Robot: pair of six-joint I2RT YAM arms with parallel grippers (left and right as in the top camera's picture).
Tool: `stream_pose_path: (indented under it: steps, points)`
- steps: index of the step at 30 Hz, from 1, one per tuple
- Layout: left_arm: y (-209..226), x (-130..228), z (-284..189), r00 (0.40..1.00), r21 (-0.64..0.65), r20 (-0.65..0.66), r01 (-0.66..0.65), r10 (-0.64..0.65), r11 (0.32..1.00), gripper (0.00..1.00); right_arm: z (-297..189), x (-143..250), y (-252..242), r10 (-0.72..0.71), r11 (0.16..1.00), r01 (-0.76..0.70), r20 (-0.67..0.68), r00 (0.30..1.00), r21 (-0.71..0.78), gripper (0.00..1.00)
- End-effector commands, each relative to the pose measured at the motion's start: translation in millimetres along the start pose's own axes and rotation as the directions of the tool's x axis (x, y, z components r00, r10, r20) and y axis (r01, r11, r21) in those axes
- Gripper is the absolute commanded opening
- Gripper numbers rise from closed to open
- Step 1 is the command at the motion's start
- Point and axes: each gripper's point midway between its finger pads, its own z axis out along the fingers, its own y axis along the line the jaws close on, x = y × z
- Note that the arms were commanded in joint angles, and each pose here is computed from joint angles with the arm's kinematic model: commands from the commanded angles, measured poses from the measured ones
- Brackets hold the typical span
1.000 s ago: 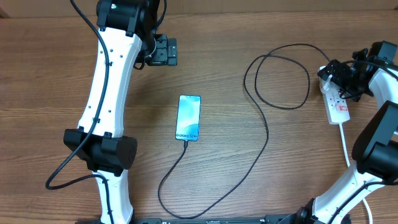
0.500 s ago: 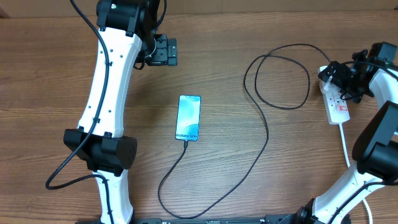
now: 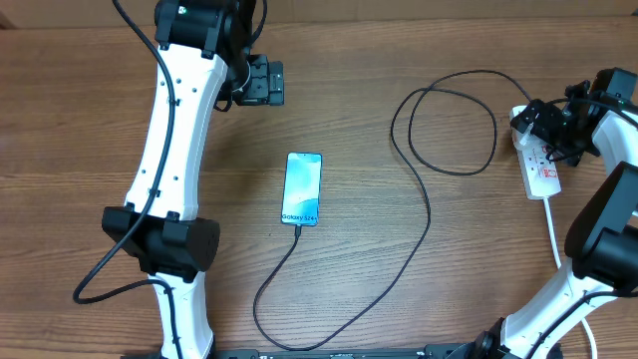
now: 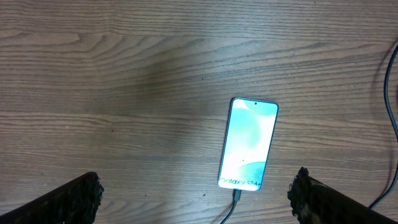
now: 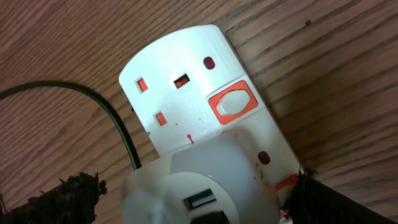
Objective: Plug charger to phone and switch on socket
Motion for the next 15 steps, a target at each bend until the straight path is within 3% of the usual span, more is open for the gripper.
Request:
stream_pose_path:
  steps: [1,15]
  points:
    - [-1.3,-2.2,-9.6,0.999,0.000,0.032,-0.024,0.024,1.000,1.00,9.8,17.2,13.8,0.012,0.996,-0.017,-0.062,0.998,-0.084,1.00]
    - [-1.4,-2.2,-9.6,0.999,0.001,0.032,-0.024,0.024,1.000,1.00,8.9,23.1,18.0,0.019,0.994,-0.028,-0.088,0.996,-0.109,1.00]
